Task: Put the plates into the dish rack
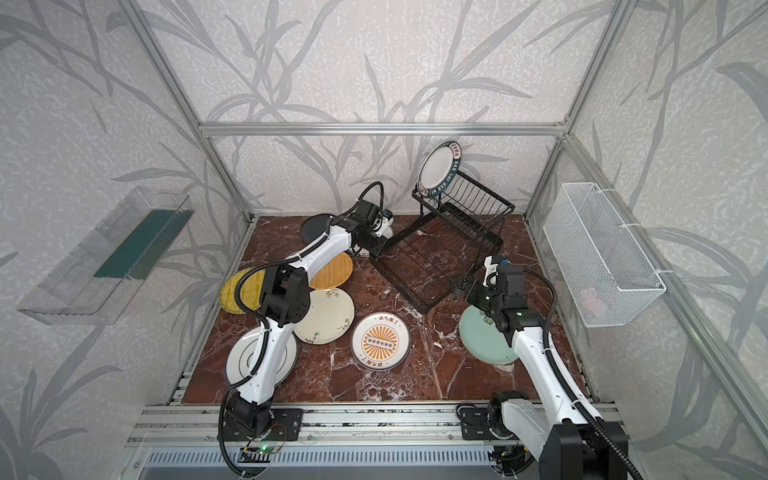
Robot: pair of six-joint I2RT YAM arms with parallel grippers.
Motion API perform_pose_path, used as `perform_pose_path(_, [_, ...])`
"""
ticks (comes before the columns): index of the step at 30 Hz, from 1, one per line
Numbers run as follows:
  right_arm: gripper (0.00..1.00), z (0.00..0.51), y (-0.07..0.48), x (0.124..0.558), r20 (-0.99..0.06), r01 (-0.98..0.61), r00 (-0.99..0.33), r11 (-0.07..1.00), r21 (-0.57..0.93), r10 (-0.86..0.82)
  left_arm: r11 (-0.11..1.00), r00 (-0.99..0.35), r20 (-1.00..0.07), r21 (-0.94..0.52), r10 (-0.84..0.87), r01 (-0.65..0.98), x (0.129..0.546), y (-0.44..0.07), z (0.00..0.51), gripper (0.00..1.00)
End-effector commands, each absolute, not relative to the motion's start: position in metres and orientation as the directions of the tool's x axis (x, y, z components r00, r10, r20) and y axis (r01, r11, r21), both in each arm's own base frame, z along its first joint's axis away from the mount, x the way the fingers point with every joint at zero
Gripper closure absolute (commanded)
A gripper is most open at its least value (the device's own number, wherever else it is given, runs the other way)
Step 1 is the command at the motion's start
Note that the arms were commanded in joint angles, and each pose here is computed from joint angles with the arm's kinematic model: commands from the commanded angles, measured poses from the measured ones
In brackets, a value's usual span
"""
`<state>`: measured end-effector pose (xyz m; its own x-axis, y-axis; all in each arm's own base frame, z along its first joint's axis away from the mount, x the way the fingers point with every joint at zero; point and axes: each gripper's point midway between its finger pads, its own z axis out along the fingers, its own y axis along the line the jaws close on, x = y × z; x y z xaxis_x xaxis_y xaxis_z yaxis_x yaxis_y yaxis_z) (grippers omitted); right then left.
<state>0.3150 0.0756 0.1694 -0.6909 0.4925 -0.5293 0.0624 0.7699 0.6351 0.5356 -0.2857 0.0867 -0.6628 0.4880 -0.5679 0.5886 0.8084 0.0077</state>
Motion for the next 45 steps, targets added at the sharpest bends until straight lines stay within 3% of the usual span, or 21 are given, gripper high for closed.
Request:
perform_pose_path(1, [0.01, 0.181, 0.073, 0.319, -0.559, 0.048, -0.672, 0.781, 0.622, 0.486, 0.792, -0.683, -0.532, -0.037, 0.5, 0.609, 0.513, -0.291, 0.085, 0.81])
perform_pose_path(15, [0.01, 0.184, 0.07, 0.322, -0.57, 0.052, -0.66, 0.786, 0.616, 0.49, 0.799, -0.704, -0.477, -0.007, 0.526, 0.601, 0.487, -0.287, 0.078, 1.0])
perform_pose_path(37, [0.01, 0.174, 0.064, 0.317, -0.555, 0.092, -0.661, 0.788, 0.608, 0.506, 0.879, -0.792, -0.422, 0.024, 0.441, 0.476, 0.441, -0.241, 0.068, 1.0])
perform_pose_path(45, [0.01, 0.169, 0.039, 0.307, -0.521, 0.177, -0.638, 0.767, 0.617, 0.567, 0.905, -0.83, -0.395, 0.007, 0.394, 0.426, 0.42, -0.224, 0.061, 1.0])
